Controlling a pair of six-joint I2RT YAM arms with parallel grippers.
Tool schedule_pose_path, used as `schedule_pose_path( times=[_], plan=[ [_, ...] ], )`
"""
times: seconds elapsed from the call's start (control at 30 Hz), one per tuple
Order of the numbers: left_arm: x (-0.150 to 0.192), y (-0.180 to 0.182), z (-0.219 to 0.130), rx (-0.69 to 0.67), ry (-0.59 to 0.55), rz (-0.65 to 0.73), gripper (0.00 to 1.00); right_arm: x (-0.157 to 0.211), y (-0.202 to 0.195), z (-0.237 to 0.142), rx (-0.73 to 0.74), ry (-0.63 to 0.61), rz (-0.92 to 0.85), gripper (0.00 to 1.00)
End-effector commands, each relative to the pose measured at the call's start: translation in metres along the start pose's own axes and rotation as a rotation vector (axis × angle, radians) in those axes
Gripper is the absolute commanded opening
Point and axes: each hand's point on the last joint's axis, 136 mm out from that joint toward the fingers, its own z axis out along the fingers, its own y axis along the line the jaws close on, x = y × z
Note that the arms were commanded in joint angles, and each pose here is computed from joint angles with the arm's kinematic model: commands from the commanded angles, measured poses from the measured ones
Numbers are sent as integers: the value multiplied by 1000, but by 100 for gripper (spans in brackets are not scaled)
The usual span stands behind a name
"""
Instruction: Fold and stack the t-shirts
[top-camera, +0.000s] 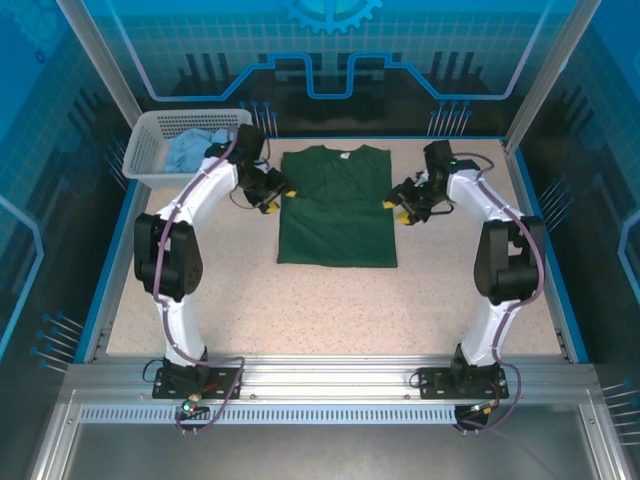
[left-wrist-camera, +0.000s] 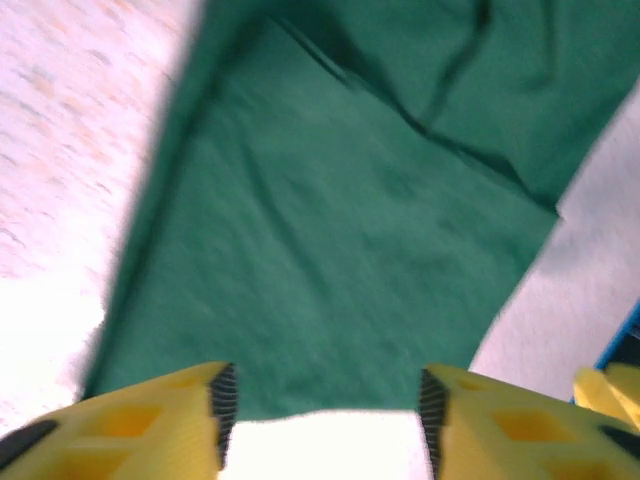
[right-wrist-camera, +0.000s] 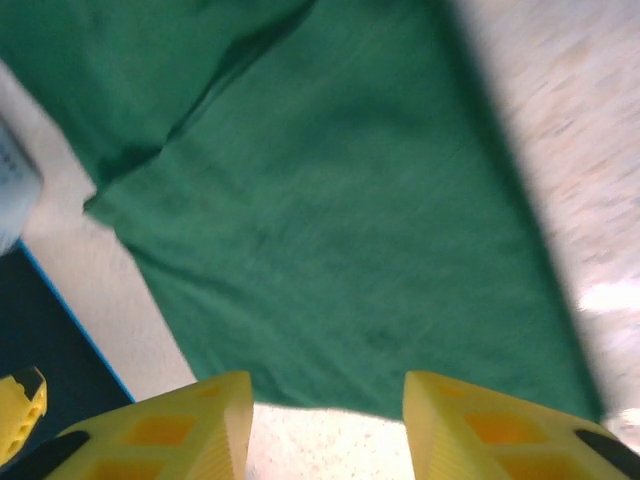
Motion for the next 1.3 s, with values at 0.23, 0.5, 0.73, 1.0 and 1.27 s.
schedule_pose_path(
  times=[0.23,0.5,0.73,1.0,1.27],
  plan=[
    [58,34,96,-87,179,52,38,48,-43,77,100,132,-47,36],
    [125,125,90,-234,288,23,40,100,-102,78,220,203,-31,42],
    [178,173,63,-275,349,-47,43,164,-138,70,307,271,-56,48],
    [185,153,11,-211,330,-44,49,181,-107,22,269,248,-117,53],
    [104,80,-24,-81,177,49,37,113,-52,-21,172,17,-148,50]
  ],
)
